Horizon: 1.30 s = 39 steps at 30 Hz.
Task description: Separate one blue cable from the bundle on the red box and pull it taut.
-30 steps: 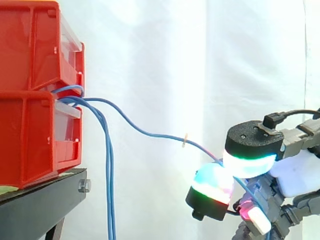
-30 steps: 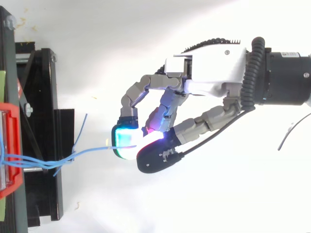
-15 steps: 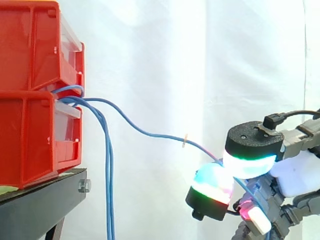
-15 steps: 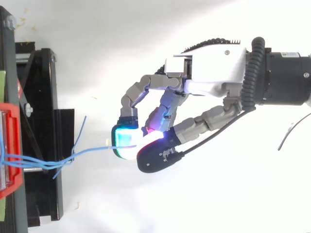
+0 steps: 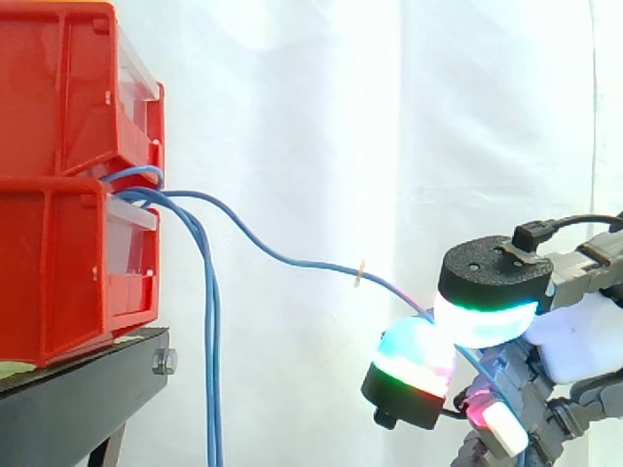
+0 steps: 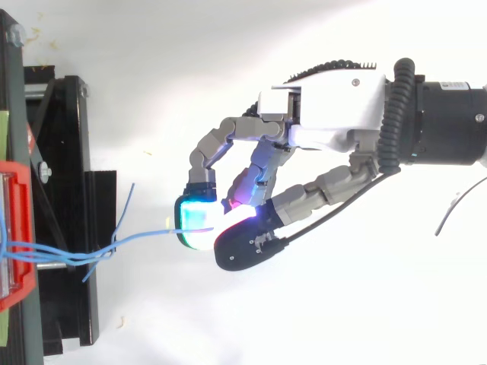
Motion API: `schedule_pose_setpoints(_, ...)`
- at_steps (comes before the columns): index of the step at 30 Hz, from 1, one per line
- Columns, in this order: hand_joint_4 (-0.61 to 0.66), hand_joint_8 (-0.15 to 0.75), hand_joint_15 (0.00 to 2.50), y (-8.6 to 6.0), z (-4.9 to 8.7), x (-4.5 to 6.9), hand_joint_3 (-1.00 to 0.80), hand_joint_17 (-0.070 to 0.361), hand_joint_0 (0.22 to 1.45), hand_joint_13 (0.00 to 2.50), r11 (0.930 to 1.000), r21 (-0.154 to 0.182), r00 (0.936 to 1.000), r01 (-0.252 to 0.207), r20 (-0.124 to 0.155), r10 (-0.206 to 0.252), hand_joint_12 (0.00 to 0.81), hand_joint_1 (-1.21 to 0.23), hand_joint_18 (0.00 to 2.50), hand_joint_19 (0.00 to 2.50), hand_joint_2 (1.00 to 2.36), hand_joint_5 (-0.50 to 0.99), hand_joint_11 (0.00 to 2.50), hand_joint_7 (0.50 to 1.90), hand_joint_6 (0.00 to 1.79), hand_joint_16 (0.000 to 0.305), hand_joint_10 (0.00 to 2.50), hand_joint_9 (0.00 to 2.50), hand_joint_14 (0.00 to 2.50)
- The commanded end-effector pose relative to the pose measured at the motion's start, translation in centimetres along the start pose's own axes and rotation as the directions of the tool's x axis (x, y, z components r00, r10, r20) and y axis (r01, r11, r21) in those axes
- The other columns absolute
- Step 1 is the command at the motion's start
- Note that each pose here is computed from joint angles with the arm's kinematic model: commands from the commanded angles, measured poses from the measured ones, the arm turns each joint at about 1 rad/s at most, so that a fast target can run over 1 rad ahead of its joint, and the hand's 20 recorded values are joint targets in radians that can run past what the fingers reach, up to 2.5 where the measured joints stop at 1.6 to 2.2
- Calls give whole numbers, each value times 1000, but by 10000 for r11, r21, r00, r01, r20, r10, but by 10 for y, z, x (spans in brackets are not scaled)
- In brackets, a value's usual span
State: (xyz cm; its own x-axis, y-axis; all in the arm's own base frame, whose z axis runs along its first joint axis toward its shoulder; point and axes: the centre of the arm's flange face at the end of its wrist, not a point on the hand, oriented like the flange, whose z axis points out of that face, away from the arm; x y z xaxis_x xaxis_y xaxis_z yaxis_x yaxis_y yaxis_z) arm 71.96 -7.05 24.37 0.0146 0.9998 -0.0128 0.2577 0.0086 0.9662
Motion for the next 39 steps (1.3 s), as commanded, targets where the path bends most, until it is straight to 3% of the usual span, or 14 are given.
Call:
schedule_pose_setpoints(1,-14,347,287,0,0,0,-109,128,601,798,10000,0,10000,0,0,0,391,-841,807,532,1192,-59,378,1017,903,57,13,1142,11)
schedule_pose_setpoints(39,-19,349,287,0,0,2,-96,127,611,792,10000,-1,10000,8,-30,-8,388,-851,805,532,1154,-61,374,1031,901,57,13,1136,11)
